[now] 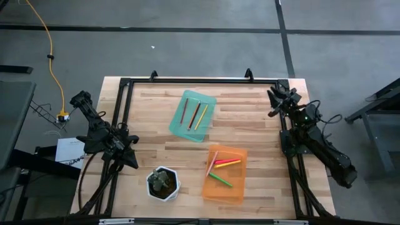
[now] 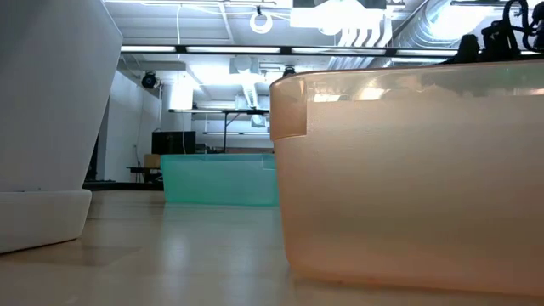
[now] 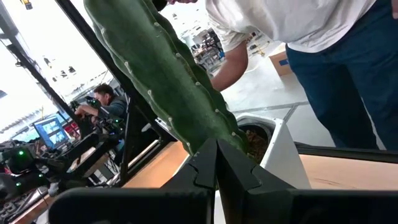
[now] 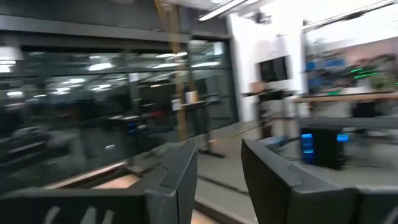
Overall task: Sort pens & pencils
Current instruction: Return to Home Position
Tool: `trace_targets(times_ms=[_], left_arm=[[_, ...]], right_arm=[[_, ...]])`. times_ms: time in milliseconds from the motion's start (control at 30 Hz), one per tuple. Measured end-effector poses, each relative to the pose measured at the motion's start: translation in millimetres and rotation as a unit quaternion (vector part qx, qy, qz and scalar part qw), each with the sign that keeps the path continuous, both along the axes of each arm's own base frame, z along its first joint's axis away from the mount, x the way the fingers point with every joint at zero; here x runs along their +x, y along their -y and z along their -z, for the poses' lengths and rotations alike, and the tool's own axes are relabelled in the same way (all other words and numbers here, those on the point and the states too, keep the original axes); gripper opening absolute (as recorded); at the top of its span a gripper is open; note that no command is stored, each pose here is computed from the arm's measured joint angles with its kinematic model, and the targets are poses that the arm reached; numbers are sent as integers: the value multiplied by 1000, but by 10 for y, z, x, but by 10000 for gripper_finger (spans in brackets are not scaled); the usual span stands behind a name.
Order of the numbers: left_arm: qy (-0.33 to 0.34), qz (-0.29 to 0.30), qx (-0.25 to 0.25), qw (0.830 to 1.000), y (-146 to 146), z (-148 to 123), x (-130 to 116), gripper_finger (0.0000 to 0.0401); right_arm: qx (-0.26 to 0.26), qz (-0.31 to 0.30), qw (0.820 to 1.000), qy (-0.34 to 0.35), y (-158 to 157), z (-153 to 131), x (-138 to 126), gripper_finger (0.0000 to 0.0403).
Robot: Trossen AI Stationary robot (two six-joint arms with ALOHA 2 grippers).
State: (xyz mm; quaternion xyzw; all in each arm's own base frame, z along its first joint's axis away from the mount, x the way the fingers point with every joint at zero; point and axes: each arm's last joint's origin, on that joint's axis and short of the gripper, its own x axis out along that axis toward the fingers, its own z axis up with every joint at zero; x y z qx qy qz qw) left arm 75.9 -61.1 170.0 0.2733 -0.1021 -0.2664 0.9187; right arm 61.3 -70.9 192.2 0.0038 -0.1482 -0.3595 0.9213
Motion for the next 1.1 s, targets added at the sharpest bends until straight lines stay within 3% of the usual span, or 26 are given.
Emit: trace_targets(times_ms=[267, 467, 733, 1100], left_arm=[[0, 0, 0, 1000, 0, 0, 0, 1], [0, 0, 0, 1000, 0, 0, 0, 1], [0, 0, 0, 1000, 0, 0, 0, 1], [0, 0, 0, 1000, 0, 0, 0, 1]], right_arm=[[30, -137, 990, -7, -139, 43, 142, 117], [60, -230, 971, -29, -276, 105, 241, 117], [67, -363, 929, -36, -511, 112, 324, 117], [67, -513, 855, -44, -829, 111, 337, 117]])
